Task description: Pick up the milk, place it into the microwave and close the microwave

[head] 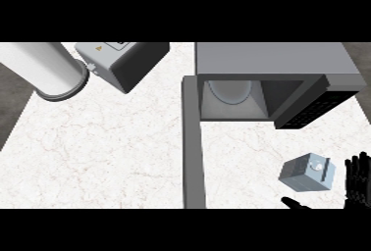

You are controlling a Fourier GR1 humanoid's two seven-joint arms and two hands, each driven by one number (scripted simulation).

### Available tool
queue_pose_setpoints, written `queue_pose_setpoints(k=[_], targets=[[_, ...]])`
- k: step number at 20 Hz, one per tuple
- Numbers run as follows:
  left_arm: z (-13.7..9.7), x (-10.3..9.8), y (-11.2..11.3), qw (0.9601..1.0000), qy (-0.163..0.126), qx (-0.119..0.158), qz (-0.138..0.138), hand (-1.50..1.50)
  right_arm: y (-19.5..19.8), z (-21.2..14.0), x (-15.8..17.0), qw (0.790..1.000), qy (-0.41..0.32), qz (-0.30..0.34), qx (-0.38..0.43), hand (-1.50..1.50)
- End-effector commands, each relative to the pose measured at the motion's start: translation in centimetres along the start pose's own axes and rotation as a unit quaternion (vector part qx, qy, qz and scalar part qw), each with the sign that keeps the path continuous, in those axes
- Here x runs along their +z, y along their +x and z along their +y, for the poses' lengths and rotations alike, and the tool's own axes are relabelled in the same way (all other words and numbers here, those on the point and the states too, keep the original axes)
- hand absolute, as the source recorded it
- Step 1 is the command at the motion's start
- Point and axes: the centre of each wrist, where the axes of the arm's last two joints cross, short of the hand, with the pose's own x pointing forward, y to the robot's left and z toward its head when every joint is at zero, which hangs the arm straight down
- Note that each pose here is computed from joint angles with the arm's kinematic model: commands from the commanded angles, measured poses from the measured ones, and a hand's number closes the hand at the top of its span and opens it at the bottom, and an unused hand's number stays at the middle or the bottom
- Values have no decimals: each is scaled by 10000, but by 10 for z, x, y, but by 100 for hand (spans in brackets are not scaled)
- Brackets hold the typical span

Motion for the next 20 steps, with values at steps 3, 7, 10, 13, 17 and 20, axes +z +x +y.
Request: queue_pose_setpoints(k=[3,7,10,13,17,20], targets=[[-4,7,-1,10000,-47,-34,5,-150,-34,-19,2,9998,-70,143,-88,-150],[9,8,8,9999,49,-62,85,-150,-67,-16,13,9998,68,158,-98,-150],[18,17,17,10000,-78,-54,5,-150,-76,-13,-10,9997,137,154,-159,-150],[12,27,10,10000,-20,57,-47,-150,-90,-26,-1,9998,115,143,35,-150],[-8,17,-1,10000,26,78,-15,-150,-97,-22,-5,9999,31,128,106,-150],[0,8,17,10000,5,33,0,-150,-116,-22,-18,9997,22,102,202,-150]])
